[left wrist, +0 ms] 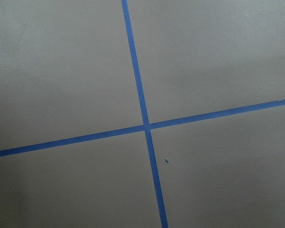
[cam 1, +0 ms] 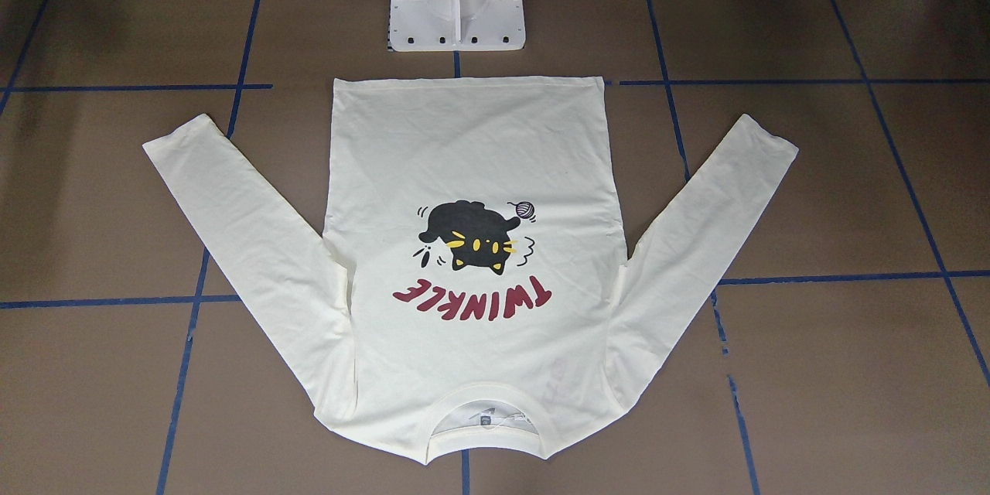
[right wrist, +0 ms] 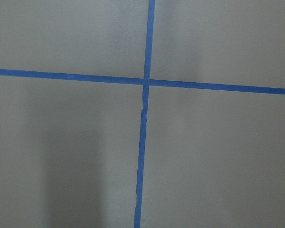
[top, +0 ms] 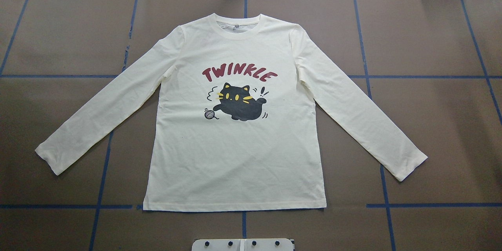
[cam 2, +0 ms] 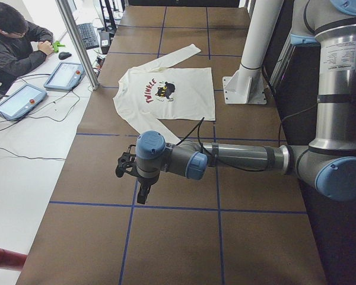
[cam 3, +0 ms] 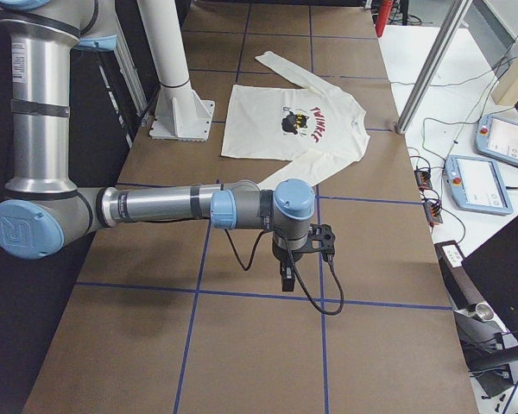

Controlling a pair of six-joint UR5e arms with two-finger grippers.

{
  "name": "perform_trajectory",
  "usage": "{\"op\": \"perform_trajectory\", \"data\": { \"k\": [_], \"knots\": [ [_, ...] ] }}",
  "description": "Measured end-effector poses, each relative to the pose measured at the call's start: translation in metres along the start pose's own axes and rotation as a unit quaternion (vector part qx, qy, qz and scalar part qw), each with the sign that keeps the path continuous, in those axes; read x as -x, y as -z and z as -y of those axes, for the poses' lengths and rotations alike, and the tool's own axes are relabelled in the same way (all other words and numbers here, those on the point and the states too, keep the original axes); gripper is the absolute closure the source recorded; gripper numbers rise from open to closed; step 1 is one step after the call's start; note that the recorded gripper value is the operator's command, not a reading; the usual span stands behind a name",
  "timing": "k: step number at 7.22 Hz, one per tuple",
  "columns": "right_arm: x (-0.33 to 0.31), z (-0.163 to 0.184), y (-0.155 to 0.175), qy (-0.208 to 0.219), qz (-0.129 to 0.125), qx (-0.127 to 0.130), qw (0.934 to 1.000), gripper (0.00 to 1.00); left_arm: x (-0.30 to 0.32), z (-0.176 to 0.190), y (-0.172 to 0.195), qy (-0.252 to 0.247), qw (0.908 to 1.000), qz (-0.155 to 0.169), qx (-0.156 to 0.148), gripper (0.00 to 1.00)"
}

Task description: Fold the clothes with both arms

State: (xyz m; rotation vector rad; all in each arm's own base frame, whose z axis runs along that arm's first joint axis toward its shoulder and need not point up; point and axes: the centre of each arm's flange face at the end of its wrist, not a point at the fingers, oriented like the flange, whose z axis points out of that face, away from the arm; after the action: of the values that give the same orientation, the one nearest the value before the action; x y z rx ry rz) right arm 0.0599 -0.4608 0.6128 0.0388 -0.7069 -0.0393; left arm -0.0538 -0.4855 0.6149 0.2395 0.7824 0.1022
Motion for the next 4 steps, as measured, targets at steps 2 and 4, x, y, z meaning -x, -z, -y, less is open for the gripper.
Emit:
{"op": "perform_trajectory", "data": {
  "k": [2,4],
  "knots": [
    [0.0012,0.0013,0.0013,0.001,0.000,-0.001,1.0000,0.00,-0.0006,0.0002,0.0005,-0.001,1.0000,-0.001,-0.001,0.00],
    [0.0082,0.0042,0.0090,0.007,0.000,-0.009,0.9999,0.00,-0.0002,-0.0001,0.0003,-0.002,1.0000,0.000,0.000,0.00]
  ]
}}
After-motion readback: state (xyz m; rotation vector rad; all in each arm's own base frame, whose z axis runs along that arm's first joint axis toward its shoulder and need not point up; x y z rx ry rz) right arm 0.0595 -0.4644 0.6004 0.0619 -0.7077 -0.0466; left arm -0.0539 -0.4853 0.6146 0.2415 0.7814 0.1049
